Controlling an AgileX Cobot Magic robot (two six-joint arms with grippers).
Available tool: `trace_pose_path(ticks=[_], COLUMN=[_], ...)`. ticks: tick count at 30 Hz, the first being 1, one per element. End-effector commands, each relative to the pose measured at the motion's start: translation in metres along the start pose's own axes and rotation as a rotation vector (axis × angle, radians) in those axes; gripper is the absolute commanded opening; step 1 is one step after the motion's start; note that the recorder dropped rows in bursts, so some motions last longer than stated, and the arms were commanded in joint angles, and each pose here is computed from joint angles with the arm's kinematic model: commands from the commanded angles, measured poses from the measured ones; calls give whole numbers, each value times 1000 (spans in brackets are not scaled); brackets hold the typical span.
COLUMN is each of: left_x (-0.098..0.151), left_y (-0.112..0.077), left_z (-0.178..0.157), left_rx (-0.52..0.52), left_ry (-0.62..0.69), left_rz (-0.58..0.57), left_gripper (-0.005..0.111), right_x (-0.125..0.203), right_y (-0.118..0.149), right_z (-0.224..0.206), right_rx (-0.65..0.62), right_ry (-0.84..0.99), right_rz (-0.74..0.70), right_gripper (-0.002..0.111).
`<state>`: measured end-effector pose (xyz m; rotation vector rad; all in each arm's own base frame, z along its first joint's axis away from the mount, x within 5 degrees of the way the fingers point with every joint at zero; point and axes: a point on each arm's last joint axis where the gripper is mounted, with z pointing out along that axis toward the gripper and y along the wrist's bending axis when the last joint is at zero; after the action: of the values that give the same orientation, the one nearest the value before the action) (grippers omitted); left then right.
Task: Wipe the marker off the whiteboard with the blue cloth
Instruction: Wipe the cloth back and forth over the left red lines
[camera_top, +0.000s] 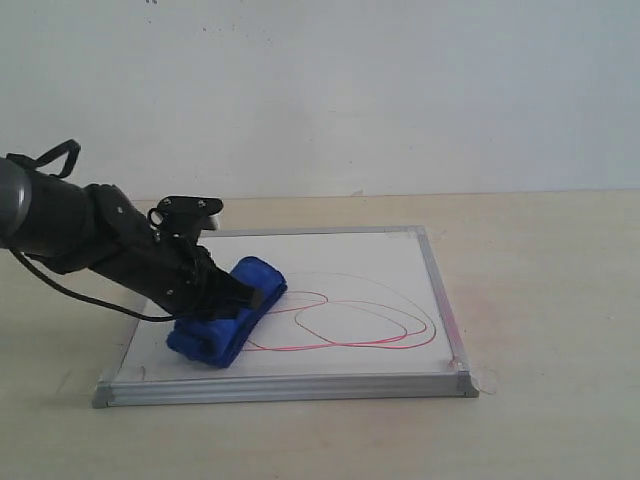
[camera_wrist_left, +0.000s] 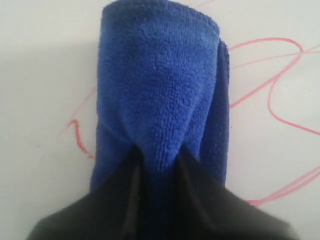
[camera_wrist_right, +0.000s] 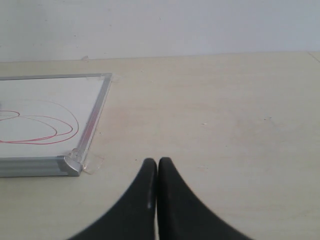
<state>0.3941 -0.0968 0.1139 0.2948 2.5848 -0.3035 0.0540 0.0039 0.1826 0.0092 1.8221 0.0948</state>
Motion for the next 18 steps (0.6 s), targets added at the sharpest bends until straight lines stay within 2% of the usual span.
trace_pose_path(ticks=[1, 5, 8, 10, 12, 14, 18], left_x=[19, 18, 23, 32, 42, 49, 45], left_y=[-15, 9, 51, 68, 76, 77, 61], left_z=[13, 10, -6, -17, -27, -35, -31], left_rx=[71, 32, -3, -4, -26, -65, -52], left_ry=[126, 123, 185, 269, 301, 256, 205], left_rz=[7, -38, -131, -125, -129, -165, -195], left_gripper=[4, 4, 4, 4, 4, 4, 4], right_x=[-1, -1, -1, -1, -1, -1, -1], right_y=[0, 0, 0, 0, 0, 0, 0], right_z=[-1, -1, -1, -1, -1, -1, -1], right_rx=[6, 6, 6, 6, 6, 6, 6], right_ry=[-15, -15, -15, -15, -15, -15, -15], right_rz=[-3, -3, -3, -3, -3, -3, -3], right_gripper=[0, 0, 0, 0, 0, 0, 0])
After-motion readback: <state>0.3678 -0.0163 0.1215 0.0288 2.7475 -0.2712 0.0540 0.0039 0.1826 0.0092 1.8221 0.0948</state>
